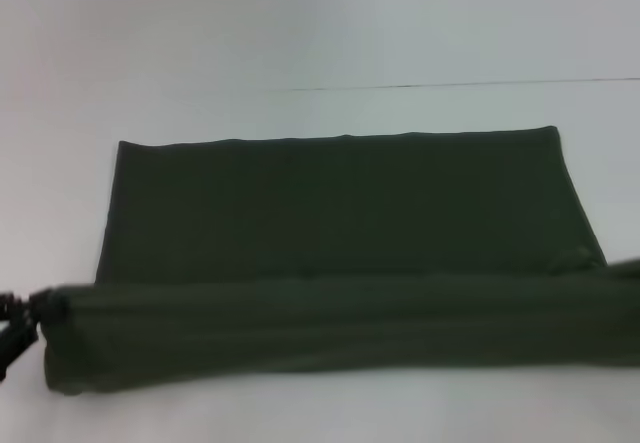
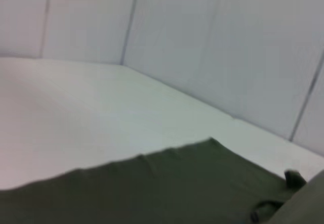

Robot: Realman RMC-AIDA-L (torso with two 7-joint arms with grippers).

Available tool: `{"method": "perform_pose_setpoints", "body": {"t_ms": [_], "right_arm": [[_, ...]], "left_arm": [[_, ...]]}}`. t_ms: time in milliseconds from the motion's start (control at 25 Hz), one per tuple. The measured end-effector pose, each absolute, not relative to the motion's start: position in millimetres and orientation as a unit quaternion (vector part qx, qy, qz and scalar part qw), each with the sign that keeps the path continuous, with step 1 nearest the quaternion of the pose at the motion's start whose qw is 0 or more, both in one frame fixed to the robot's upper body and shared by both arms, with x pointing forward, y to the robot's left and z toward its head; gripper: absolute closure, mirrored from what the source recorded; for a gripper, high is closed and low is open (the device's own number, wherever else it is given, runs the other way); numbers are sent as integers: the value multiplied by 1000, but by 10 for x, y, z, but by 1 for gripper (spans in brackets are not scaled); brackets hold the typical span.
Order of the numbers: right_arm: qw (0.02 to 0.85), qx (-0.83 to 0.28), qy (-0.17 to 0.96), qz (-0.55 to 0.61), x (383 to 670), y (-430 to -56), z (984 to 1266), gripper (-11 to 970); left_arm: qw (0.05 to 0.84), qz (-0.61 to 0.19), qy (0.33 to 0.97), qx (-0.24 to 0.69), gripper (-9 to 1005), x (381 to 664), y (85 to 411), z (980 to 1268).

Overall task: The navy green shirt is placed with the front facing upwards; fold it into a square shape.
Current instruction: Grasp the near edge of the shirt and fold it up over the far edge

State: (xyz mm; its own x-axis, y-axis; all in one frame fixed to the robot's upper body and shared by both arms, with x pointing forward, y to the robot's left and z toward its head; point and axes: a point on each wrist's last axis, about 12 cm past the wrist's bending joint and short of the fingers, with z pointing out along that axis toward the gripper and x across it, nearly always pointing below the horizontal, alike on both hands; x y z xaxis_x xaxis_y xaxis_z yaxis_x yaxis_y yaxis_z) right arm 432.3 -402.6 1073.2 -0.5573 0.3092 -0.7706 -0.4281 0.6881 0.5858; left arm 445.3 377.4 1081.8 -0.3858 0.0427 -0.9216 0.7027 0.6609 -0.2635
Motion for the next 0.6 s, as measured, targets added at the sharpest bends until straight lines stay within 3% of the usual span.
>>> {"method": "perform_pose_setpoints", "body": {"t_ms": [280, 600], "right_arm": [[461, -21, 785, 414, 4827, -4117, 11081, 902], [438, 3, 805, 399, 5267, -4074, 11223, 901]], "left_arm": [[526, -330, 754, 215, 955, 4755, 3698, 10920], [535, -310, 763, 190, 955, 5141, 3585, 10957]]}}
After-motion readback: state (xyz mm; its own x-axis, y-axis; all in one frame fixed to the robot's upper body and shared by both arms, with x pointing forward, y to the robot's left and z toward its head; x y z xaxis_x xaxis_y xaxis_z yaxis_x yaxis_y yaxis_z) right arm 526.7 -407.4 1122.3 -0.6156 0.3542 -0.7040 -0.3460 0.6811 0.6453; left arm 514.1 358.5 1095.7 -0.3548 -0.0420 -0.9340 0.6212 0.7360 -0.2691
